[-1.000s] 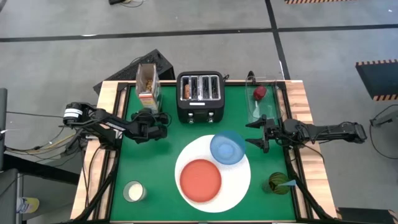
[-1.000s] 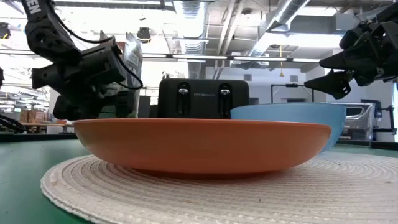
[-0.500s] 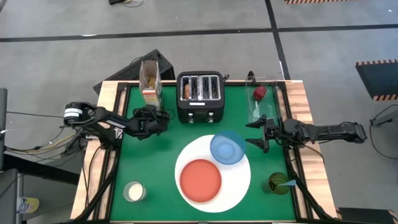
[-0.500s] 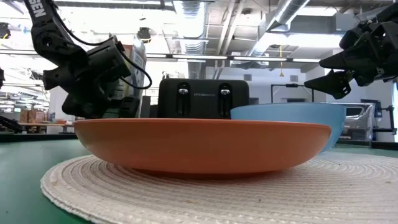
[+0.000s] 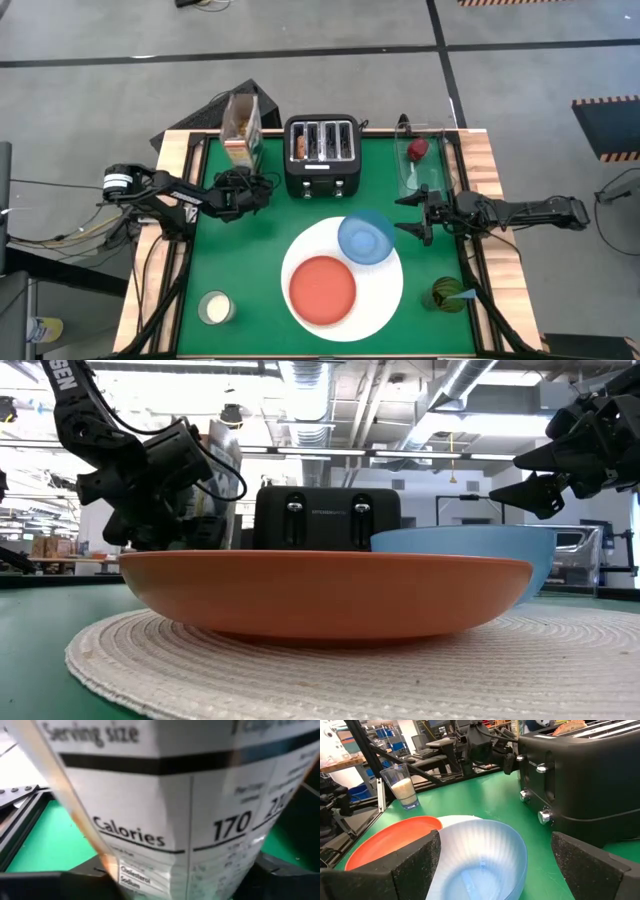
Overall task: Arrange a breakfast setting
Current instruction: Pour the cereal into the blue bowl
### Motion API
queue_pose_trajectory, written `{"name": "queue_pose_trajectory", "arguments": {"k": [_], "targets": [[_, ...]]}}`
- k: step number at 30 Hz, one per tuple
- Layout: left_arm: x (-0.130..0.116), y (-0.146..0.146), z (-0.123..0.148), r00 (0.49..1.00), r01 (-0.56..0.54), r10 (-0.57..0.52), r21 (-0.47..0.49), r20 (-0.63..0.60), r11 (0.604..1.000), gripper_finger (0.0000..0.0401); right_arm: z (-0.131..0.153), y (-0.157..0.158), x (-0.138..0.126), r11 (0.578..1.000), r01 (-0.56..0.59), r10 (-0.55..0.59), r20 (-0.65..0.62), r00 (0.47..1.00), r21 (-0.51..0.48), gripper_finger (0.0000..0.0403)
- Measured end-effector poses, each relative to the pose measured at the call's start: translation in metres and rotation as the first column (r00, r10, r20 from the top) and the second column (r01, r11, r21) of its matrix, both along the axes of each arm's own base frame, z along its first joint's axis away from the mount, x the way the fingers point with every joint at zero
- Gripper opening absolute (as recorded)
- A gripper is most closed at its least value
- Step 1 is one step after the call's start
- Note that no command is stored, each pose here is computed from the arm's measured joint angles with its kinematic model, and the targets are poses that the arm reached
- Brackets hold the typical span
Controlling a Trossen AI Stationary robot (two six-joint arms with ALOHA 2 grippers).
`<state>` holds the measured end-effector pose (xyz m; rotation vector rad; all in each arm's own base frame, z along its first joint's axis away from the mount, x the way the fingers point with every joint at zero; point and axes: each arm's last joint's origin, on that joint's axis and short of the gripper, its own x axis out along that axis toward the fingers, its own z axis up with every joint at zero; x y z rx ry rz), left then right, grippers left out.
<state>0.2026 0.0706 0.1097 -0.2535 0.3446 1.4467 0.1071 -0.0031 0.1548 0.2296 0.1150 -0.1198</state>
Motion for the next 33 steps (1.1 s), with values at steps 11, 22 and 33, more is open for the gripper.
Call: {"name": "queue_pose_trajectory", "arguments": {"k": [11, 22, 33], "targets": [[0.0004, -0.0001, -0.0001, 1.0, -0.002, 0.002, -0.012, 0.029, 1.0, 0.0203, 0.0001, 0.0, 0.0, 1.0, 0.0, 0.0, 0.001, 1.0, 0.0, 0.0396], [0.0017, -0.0005, -0.0004, 0.999, 0.027, -0.025, -0.045, 0.037, 0.999, 0.0205, 0.0001, 0.0, 0.0, 1.0, 0.0, 0.0, 0.001, 1.0, 0.0, 0.0396], [0.0094, 0.0004, 0.0048, 0.993, 0.104, -0.107, -0.065, -0.043, 0.992, 0.0205, 0.0, 0.0, 0.0, 1.0, 0.0, 0.0, 0.0, 1.0, 0.0, 0.0396]]}}
